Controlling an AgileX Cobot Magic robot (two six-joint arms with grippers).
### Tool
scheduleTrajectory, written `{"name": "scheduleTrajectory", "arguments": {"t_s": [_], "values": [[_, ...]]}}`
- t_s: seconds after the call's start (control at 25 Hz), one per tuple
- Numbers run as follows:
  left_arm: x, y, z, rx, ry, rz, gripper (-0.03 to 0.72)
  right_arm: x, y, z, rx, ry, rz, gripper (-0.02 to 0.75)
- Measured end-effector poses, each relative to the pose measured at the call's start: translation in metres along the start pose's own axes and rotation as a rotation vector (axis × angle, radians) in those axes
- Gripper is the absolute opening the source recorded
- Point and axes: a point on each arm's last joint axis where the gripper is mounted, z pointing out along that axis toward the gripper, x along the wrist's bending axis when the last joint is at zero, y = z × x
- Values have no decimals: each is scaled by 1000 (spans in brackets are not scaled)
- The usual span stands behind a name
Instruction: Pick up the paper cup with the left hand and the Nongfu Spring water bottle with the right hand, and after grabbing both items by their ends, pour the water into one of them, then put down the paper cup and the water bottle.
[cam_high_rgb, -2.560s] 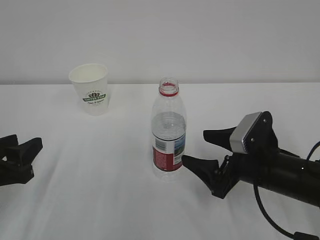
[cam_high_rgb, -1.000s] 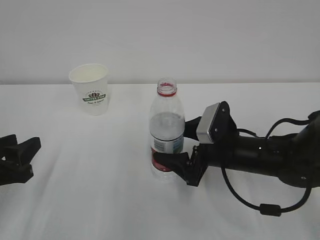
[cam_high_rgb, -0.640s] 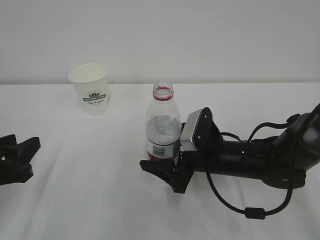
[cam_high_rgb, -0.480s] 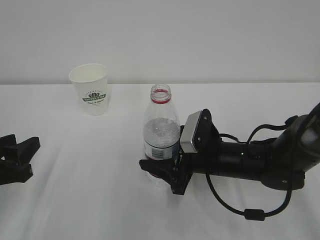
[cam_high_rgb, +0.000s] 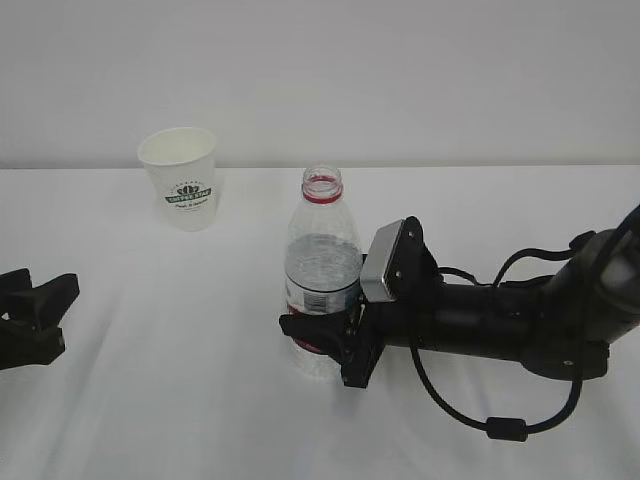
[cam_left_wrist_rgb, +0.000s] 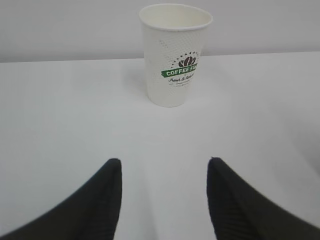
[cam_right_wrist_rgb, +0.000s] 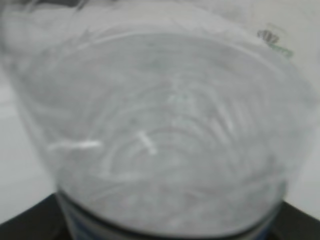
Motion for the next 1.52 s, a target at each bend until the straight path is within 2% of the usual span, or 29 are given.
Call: {"name": "scheduleTrajectory", "arguments": {"t_s": [0.52,1.0,1.24,1.52], "values": [[0,0,0,0,0,2,398,-14,-1,-9,-9,-52,112,461],[0,0,0,0,0,2,398,-44,15,-42,78,-138,27,461],[0,0,0,0,0,2,398,-55,30,-58,80,-198,-8,461],[-1,1,1,-2,-15,9,398,-55,36,-84,103,-263,-2,461]]}}
